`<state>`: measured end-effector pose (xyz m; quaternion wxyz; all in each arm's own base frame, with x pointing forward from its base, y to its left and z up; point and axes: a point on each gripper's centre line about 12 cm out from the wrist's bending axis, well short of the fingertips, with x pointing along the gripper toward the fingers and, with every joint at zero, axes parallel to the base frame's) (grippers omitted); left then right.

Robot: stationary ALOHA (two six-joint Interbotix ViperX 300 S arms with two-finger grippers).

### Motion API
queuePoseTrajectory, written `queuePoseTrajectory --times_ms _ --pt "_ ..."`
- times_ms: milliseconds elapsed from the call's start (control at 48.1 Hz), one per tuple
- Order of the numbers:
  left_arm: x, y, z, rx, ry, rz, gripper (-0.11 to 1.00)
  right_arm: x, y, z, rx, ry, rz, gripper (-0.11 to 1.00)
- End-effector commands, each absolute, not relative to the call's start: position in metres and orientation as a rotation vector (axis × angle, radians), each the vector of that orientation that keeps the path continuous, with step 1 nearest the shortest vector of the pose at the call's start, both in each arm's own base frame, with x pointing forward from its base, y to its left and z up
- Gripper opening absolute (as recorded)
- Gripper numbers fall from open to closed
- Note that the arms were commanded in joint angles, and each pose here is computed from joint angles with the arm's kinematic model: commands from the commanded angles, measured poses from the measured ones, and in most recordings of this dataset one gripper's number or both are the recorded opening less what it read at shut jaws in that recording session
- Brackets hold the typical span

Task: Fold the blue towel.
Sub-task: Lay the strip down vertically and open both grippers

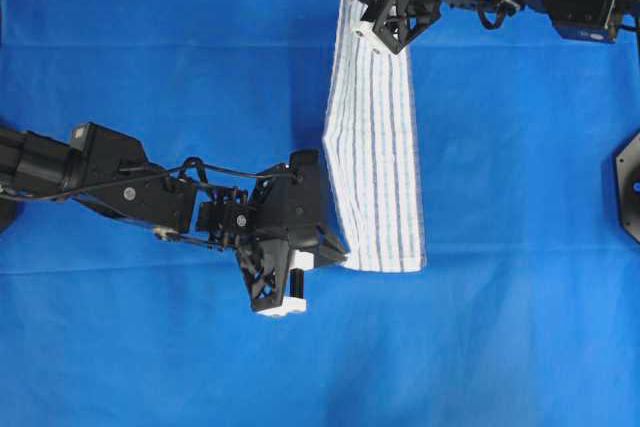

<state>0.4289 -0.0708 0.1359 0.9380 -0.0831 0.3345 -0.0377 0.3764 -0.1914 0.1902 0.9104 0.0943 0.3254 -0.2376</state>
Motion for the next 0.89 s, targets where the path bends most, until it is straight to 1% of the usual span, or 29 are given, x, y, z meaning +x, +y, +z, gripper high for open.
queuePoseTrajectory --times_ms 0,62,104,125,208,250,270,291,333,458,583,687,874 --pt "0.430 -0.071 0.154 -0.173 0.645 -0.083 0.09 0.380 -0.192 0.203 0.186 0.633 -0.488 0.02" --pt "0.429 -0.071 0.153 -0.172 0.654 -0.082 0.23 0.380 -0.192 0.203 0.186 0.635 -0.489 0.02" --pt "0.427 -0.071 0.153 -0.170 0.670 -0.080 0.35 0.379 -0.192 0.203 0.185 0.637 -0.489 0.06" --pt "0.426 -0.071 0.153 -0.171 0.676 -0.079 0.41 0.379 -0.192 0.203 0.187 0.636 -0.489 0.11" --pt "0.419 -0.070 0.155 -0.160 0.711 -0.078 0.64 0.377 -0.191 0.205 0.186 0.635 -0.490 0.36" --pt "0.415 -0.069 0.157 -0.155 0.730 -0.078 0.69 0.375 -0.190 0.207 0.185 0.632 -0.490 0.48" --pt "0.413 -0.069 0.159 -0.153 0.736 -0.078 0.69 0.374 -0.190 0.209 0.185 0.628 -0.492 0.55" --pt "0.410 -0.068 0.160 -0.151 0.745 -0.078 0.68 0.373 -0.189 0.211 0.184 0.626 -0.491 0.60" --pt "0.405 -0.067 0.163 -0.150 0.759 -0.075 0.66 0.370 -0.187 0.214 0.181 0.618 -0.490 0.63" --pt "0.389 -0.061 0.180 -0.155 0.746 -0.070 0.65 0.354 -0.180 0.223 0.177 0.600 -0.490 0.57" --pt "0.375 -0.044 0.200 -0.173 0.674 -0.042 0.65 0.335 -0.169 0.231 0.171 0.567 -0.485 0.57" --pt "0.366 -0.022 0.211 -0.198 0.582 0.005 0.65 0.316 -0.155 0.235 0.160 0.516 -0.466 0.57" --pt "0.343 0.032 0.224 -0.217 0.371 0.135 0.65 0.287 -0.127 0.243 0.138 0.400 -0.412 0.57"
